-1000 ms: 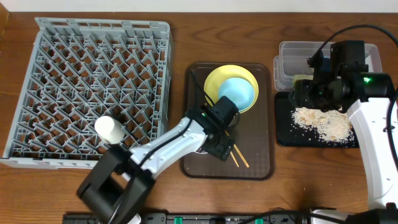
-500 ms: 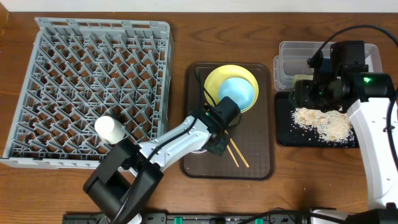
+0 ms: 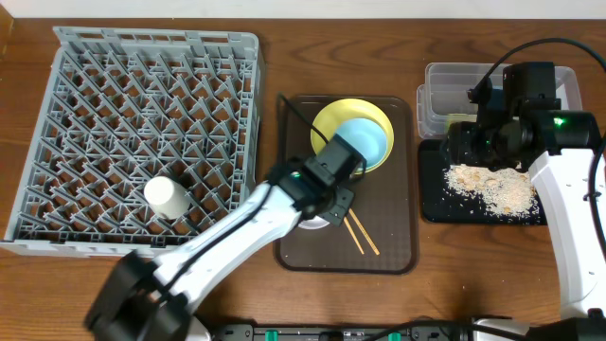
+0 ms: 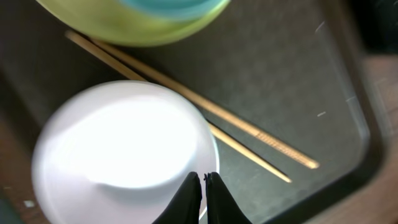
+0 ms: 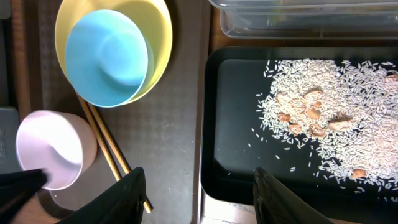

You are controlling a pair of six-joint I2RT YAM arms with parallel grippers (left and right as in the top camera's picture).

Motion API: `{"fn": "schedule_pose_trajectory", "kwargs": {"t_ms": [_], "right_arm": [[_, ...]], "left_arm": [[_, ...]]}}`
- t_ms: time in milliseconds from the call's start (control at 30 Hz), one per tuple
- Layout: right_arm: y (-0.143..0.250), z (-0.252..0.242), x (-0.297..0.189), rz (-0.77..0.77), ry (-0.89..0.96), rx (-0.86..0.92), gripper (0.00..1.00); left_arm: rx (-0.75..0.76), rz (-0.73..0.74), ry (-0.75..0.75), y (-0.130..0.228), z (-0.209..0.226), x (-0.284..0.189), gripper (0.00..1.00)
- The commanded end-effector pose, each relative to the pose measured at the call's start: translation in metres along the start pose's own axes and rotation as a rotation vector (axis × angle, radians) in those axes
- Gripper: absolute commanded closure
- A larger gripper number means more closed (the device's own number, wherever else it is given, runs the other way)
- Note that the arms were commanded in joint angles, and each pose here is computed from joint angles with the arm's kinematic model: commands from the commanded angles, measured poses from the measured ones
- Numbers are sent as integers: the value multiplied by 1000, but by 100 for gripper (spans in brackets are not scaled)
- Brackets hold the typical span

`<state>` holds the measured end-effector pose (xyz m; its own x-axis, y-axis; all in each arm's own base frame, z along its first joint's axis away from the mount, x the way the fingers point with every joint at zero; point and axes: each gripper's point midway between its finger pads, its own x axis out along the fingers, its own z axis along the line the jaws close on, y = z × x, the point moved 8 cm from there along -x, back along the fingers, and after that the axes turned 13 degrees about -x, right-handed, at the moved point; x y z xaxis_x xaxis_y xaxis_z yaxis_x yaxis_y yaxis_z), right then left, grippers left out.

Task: Sort waste into correct bins and load items into the dishwasher
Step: 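Reach the left gripper to the white bowl on the tray and grasp it, then carry the white bowl with the left gripper into the dish rack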

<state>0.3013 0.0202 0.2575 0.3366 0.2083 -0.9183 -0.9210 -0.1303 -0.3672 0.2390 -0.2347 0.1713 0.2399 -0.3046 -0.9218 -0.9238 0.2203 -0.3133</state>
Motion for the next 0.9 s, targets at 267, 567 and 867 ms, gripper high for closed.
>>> {"fn": "schedule_pose_trajectory", "kwargs": {"t_ms": [267, 567, 867], "right_arm": [[-3, 0, -8, -27, 7, -11, 46], [-3, 0, -8, -27, 8, -11, 46], [-3, 0, -8, -27, 8, -11, 46]], "left_arm": [[-79, -210, 56, -31, 22, -62, 90], [18, -58, 1, -11, -6, -9, 75], [142, 62, -150, 20, -25, 47, 58]]}}
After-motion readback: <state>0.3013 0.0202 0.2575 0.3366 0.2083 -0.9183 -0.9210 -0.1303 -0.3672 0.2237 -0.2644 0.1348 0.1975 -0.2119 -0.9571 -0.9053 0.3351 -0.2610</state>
